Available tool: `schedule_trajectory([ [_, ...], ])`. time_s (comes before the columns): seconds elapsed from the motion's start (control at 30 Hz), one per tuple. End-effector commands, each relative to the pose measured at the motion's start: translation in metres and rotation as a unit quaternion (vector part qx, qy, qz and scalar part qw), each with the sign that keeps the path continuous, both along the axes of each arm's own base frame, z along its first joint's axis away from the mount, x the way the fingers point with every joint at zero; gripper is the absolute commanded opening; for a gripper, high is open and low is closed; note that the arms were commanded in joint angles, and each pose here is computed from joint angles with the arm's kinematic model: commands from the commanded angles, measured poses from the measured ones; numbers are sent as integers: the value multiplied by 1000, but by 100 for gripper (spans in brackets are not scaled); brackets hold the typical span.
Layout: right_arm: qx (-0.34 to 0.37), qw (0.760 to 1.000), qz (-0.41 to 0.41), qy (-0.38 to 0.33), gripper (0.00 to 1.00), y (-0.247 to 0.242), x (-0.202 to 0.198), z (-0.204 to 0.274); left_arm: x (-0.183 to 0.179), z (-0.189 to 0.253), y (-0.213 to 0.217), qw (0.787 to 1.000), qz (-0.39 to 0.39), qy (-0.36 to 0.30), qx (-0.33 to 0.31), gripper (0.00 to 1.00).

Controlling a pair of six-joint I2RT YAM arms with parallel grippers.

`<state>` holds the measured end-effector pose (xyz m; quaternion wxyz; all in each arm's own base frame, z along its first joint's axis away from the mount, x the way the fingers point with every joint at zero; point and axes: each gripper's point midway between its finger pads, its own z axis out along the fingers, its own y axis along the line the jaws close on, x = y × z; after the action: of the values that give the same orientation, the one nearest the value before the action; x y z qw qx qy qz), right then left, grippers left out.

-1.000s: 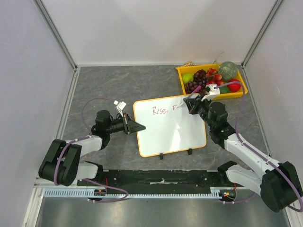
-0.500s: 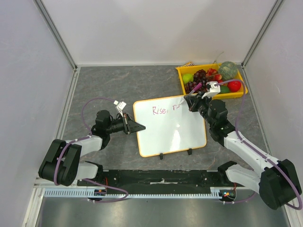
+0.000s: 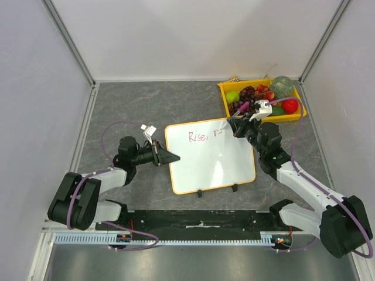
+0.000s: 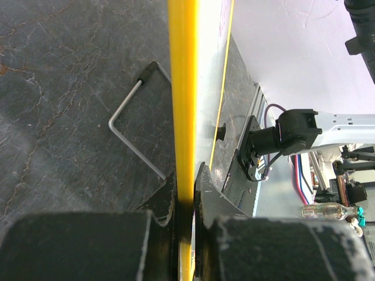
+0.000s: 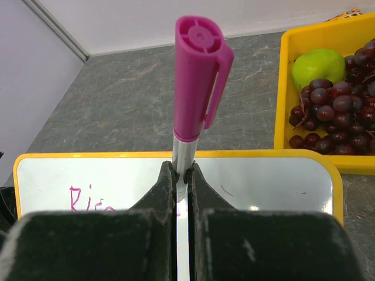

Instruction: Write a sentence on the whiteboard

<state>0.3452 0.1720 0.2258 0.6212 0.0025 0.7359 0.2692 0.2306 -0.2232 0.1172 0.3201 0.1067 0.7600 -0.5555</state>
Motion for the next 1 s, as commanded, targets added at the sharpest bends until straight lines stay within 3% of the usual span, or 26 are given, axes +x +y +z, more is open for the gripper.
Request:
schedule_trajectory([
  [0.0,-3,1000,9,10,0,2,-1,-7,18,-44,20,994,64,-12,90,2],
  [0.97,-23,999,15,44,0,-5,-20,-38,18,-44,20,994,64,-11,90,2],
])
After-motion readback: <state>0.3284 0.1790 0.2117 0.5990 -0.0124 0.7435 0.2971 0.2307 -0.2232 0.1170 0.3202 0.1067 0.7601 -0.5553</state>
